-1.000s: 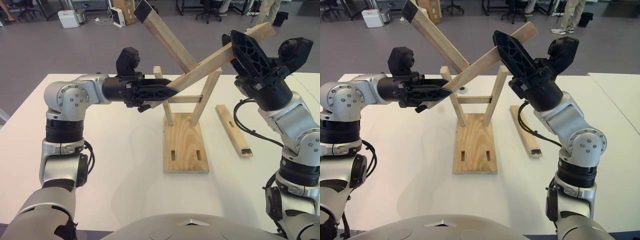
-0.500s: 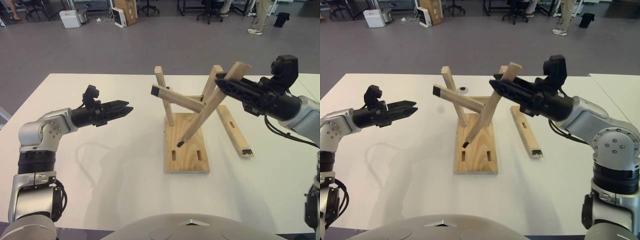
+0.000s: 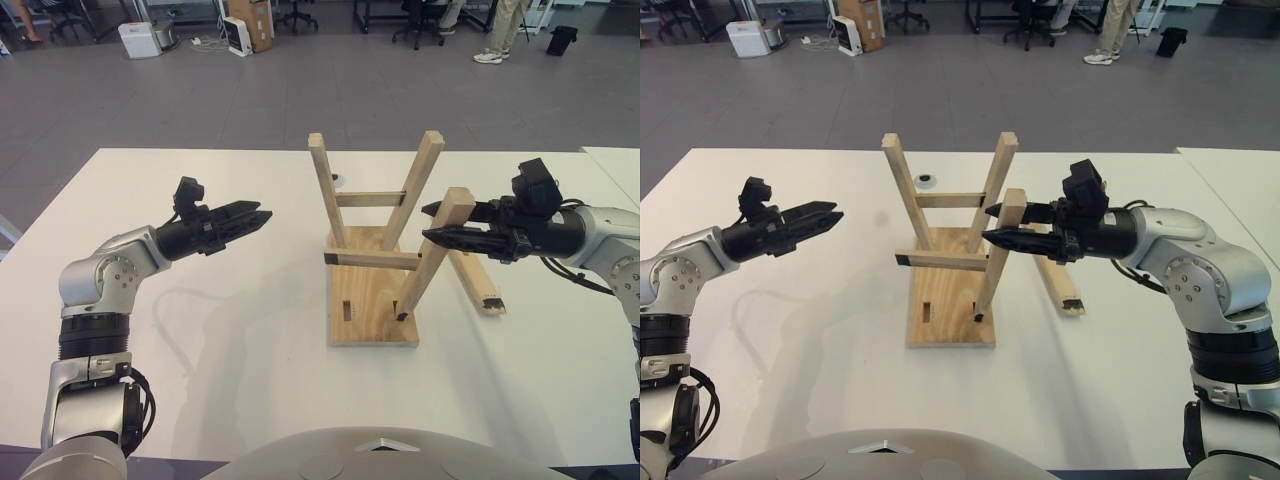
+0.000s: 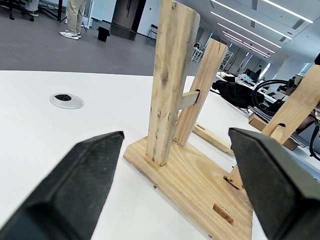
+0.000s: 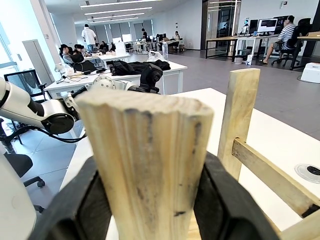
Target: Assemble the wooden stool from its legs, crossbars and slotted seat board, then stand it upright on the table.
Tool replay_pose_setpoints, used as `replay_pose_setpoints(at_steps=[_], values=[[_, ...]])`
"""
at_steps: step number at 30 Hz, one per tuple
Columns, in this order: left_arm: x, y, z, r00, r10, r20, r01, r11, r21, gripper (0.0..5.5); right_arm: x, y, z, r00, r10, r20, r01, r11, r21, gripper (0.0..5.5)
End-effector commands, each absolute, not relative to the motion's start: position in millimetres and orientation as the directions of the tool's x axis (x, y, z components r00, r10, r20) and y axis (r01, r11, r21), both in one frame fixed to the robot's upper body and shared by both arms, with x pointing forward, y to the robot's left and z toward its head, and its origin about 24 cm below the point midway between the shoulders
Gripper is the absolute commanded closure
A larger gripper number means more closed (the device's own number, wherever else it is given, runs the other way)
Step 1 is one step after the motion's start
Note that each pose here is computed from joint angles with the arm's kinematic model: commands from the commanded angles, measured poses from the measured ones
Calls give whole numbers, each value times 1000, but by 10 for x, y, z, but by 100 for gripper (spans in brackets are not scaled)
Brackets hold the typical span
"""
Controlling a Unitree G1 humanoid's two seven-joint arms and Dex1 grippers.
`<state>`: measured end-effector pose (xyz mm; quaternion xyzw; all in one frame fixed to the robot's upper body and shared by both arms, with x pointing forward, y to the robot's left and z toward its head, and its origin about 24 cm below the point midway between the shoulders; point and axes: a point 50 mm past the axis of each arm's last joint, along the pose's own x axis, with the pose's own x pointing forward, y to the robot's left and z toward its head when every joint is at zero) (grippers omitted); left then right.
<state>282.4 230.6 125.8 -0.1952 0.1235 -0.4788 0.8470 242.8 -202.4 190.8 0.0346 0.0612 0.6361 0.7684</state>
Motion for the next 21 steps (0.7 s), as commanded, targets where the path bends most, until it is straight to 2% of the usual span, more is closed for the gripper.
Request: replay_pose_setpoints(at_steps=[1,6,11,21], values=[[2847,2255,1302,489,-872,-16,783,448,-431,164,2461,-2003,1863,162,984,-72,-976,171,137,346],[2861,2211,1297,465,-885,-18,793,425,-437,164,2456,-1933,1814,102,989,-108,-983,116,139,346],[2837,2158,1293,424,-906,-13,803,382,-458,164,2465,-1821,1916,21,996,-87,-994,30,106,346],[2826,2127,1273,406,-914,-21,809,370,-456,164,2593,-1901,1870,65,992,-109,-992,76,104,346]])
